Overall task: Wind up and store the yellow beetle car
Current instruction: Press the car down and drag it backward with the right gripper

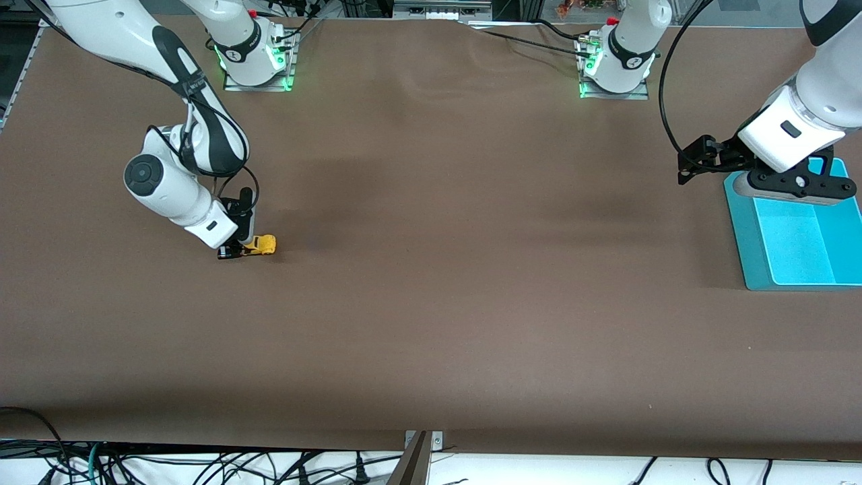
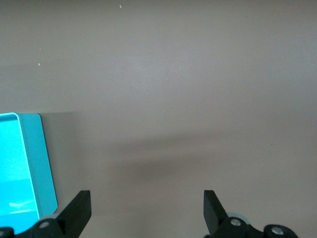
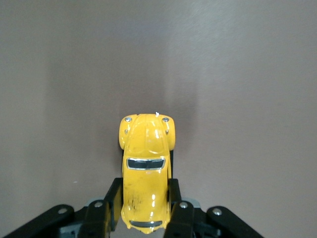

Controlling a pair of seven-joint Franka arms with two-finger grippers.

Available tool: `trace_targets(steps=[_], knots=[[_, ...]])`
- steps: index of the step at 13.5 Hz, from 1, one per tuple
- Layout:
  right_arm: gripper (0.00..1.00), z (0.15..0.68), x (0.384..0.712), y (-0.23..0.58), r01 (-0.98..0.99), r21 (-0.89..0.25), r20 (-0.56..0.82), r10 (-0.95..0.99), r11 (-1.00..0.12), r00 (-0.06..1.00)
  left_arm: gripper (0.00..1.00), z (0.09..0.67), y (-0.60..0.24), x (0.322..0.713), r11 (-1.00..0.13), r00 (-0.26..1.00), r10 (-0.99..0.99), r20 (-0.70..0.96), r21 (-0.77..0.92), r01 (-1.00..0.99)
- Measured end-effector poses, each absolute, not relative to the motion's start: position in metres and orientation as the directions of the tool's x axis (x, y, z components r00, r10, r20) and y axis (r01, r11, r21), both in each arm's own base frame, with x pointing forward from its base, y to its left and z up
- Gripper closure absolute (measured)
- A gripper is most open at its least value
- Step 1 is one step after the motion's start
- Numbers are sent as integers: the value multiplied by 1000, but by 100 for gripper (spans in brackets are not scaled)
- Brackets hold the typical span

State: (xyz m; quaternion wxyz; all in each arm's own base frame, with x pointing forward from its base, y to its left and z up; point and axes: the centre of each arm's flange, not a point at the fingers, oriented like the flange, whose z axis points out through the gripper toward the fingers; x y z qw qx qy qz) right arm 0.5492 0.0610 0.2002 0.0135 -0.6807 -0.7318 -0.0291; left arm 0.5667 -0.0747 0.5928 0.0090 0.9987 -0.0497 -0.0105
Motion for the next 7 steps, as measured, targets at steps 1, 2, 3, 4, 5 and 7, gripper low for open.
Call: trace_targets(steps=[1, 2, 3, 4, 5, 7], knots=[[59, 200, 550, 59, 997, 23, 59, 995, 75, -76, 0, 593, -75, 567, -995, 995, -100, -20, 19, -99], [59, 200, 550, 58, 997, 23, 59, 995, 76, -77, 0, 593, -75, 567, -995, 995, -100, -20, 19, -99], [59, 200, 550, 57, 997, 23, 59, 995, 75, -76, 0, 593, -75, 567, -995, 995, -100, -20, 19, -100], [59, 200, 550, 55, 997, 23, 59, 995, 73, -75, 0, 593, -75, 567, -995, 995, -100, -20, 19, -99], [59, 200, 550, 52, 997, 23, 59, 995, 76, -77, 0, 593, -75, 567, -995, 995, -100, -20, 19, -100], [59, 200, 551, 37, 996, 25, 58, 994, 87, -89, 0, 593, -75, 567, -995, 995, -100, -20, 19, -100]])
